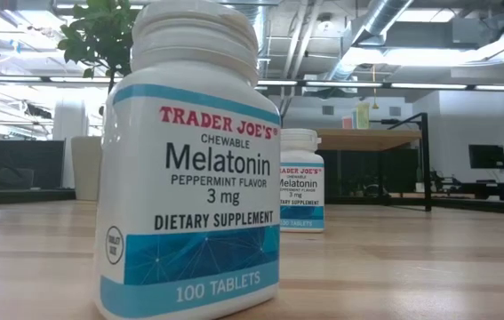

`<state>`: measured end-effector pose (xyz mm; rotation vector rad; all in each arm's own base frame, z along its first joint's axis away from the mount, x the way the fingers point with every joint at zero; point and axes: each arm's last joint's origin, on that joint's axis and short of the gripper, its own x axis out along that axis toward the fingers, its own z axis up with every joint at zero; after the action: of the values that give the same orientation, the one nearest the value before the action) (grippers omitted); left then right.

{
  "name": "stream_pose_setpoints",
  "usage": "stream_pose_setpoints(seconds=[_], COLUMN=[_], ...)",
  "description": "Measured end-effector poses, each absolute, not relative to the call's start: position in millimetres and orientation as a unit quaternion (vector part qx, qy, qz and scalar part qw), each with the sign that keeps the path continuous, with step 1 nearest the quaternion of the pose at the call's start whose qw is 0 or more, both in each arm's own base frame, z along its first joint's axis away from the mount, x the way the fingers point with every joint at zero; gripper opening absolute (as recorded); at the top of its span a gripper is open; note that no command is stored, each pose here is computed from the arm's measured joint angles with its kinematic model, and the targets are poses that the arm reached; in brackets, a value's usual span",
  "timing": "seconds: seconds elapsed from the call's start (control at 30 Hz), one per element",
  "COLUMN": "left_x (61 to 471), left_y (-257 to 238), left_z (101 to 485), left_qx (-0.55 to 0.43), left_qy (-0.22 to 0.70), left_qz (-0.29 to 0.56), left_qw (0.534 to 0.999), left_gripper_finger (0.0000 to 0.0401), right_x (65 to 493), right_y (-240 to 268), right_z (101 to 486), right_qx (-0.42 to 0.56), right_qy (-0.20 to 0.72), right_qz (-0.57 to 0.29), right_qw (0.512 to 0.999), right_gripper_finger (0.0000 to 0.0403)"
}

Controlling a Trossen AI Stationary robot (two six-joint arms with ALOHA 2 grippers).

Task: Pick and place medicine bottles onto shelf by color
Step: Put the transparent pill bottle on the shelf aligned with the other transparent pill bottles

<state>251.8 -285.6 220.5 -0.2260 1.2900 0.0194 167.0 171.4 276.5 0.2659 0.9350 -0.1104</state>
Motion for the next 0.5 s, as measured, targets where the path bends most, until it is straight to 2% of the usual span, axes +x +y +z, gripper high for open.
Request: stream_pose_setpoints(seconds=[0.5], left_x=[252.1], left_y=[-292.5], left_z=[210.2], left_qx=[-0.085], left_qy=[0.587], left_qz=[0.012], left_qw=[0.805], left_gripper_finger=[0.0233], right_x=[167.0], right_y=[171.4], right_z=[276.4], right_qx=[0.127], right_qy=[0.449], right_qz=[-0.053], right_qw=[0.883], right_gripper_finger=[0.0221])
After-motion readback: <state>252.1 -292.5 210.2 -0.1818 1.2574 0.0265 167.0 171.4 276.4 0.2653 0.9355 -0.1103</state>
